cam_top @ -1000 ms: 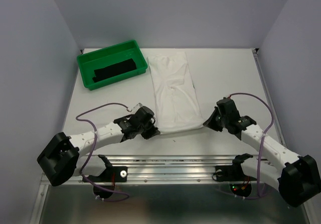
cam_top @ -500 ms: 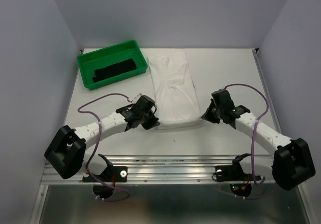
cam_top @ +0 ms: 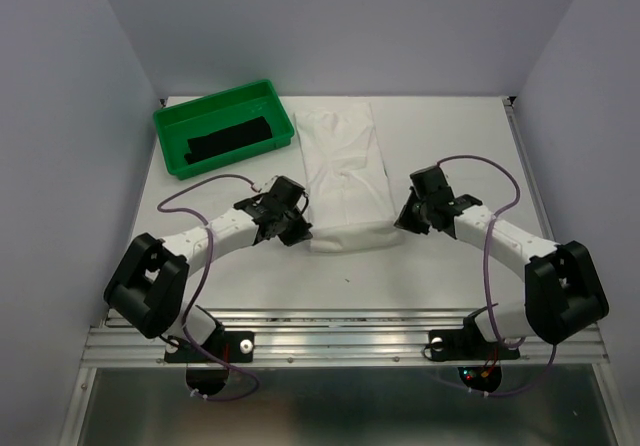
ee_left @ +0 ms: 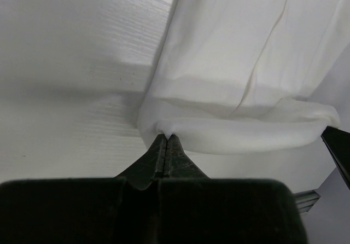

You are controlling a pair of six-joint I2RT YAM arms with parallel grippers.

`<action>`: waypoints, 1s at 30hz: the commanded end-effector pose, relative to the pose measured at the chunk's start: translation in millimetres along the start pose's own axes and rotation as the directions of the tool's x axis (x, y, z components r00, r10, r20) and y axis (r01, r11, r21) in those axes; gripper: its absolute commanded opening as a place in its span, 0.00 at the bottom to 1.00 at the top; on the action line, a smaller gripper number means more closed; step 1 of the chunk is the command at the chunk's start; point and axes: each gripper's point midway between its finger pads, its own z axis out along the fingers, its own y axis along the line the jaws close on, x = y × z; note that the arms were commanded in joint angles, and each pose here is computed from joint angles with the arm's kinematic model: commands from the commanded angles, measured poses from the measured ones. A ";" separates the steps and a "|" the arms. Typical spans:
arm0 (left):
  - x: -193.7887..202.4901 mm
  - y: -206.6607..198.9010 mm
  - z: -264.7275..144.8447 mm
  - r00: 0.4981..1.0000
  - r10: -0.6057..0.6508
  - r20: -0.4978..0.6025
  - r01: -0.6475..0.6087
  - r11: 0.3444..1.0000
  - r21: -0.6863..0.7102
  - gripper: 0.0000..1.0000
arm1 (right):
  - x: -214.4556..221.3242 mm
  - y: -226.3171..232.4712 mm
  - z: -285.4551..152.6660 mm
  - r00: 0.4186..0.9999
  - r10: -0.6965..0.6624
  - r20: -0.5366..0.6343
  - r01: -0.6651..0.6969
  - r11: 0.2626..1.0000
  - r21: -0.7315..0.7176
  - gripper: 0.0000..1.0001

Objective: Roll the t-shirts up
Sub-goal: Roll the T-shirt to the center of the board.

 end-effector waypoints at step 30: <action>-54.1 -31.2 -44.2 0.965 0.152 0.214 -0.153 0.988 -0.012 0.44 | -39.7 33.9 -39.2 0.988 -0.087 0.128 0.107 0.982 -0.157 0.46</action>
